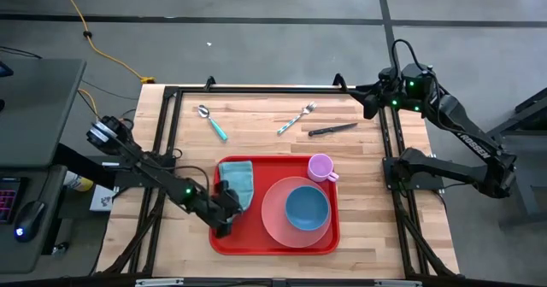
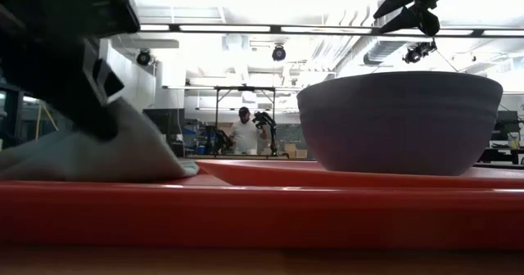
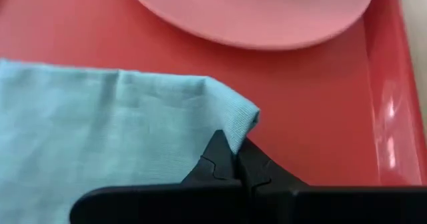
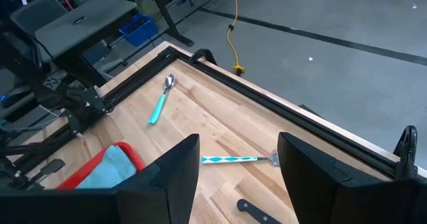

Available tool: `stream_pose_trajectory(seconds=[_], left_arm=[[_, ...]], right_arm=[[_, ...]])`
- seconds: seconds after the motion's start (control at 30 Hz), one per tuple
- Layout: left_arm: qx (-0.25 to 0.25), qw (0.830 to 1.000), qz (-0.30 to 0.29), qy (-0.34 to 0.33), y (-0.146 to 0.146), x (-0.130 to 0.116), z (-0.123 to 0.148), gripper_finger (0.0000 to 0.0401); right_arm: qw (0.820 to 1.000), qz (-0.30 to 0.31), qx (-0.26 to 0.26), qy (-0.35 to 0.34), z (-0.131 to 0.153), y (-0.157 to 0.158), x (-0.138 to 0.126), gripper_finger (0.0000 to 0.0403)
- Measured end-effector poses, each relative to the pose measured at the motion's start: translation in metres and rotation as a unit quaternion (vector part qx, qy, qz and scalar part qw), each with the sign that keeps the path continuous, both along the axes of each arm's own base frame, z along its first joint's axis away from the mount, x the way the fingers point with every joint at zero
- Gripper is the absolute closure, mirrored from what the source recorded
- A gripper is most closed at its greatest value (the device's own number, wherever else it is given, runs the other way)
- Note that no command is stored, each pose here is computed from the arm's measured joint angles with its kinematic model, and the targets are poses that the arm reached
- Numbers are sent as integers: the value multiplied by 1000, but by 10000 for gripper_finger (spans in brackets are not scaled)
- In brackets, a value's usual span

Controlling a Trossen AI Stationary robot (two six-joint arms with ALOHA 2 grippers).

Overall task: Set up tray
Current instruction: Put the blue napkin on the red serving tray to the left of the pink plate

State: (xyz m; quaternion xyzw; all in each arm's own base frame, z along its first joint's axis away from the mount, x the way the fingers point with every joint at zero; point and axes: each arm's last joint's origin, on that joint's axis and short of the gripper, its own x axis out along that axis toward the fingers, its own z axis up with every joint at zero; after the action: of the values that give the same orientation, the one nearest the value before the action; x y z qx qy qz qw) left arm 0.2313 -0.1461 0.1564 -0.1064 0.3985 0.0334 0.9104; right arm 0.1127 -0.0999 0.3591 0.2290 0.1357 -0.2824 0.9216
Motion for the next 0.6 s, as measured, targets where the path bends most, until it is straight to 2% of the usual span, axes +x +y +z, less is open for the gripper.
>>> stream_pose_trajectory(seconds=[0.3, 0.6], left_arm=[[-1, 999, -42, 18, -18, 23, 5, 389], [8, 995, -39, 95, -26, 32, 0, 389]], right_arm=[[1000, 3, -3, 6, -1, 0, 0, 221], [1000, 8, -9, 10, -1, 0, 0, 221]])
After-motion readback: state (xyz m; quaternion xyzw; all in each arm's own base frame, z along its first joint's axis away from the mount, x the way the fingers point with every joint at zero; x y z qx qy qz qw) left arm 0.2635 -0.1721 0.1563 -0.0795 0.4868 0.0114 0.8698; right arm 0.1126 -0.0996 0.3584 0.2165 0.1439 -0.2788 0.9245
